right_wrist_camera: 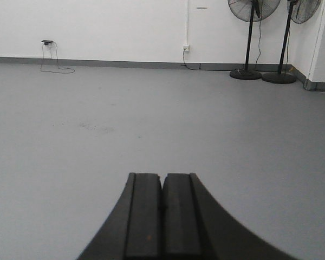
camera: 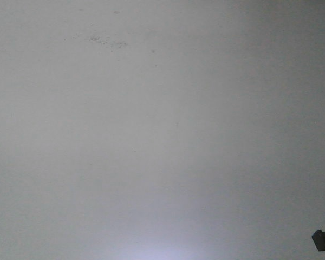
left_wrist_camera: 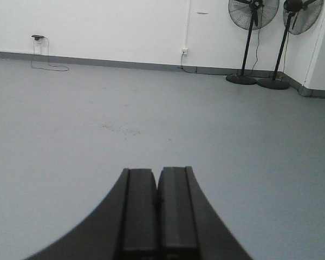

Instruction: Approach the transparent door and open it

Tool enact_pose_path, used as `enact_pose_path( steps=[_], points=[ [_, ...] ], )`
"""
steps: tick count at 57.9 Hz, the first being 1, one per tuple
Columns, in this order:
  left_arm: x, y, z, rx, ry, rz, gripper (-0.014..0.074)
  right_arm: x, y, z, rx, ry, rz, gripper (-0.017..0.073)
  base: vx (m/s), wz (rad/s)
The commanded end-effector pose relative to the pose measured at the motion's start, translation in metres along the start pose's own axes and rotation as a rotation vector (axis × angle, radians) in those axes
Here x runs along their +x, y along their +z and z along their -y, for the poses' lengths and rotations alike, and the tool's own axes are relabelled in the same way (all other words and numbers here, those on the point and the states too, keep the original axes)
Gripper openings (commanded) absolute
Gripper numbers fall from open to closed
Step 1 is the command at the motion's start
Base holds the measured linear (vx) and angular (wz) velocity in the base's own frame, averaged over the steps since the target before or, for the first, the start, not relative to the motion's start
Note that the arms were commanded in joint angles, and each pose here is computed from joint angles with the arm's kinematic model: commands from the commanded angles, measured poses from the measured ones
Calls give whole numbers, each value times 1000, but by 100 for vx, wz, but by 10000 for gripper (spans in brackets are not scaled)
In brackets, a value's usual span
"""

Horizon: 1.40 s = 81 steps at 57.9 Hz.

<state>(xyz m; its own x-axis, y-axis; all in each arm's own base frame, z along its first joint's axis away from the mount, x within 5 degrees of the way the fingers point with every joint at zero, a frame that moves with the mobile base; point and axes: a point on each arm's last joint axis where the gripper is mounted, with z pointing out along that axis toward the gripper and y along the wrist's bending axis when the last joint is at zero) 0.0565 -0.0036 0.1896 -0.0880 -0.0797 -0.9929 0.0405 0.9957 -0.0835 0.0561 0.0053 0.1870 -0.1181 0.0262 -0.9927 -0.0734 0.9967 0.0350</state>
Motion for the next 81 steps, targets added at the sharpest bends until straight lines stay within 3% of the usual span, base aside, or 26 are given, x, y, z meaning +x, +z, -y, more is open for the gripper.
enact_pose_path(
  steps=[1, 54, 81],
  points=[
    [-5, 0, -1, -6, -14, 81, 3, -7, -1, 1, 16, 0, 95, -4, 0, 0],
    [-5, 0, -1, -6, -14, 81, 3, -6, -1, 1, 15, 0, 86, -4, 1, 0],
    [-5, 0, -1, -6, -14, 81, 3, -6, -1, 1, 15, 0, 86, -4, 22, 12]
  ],
)
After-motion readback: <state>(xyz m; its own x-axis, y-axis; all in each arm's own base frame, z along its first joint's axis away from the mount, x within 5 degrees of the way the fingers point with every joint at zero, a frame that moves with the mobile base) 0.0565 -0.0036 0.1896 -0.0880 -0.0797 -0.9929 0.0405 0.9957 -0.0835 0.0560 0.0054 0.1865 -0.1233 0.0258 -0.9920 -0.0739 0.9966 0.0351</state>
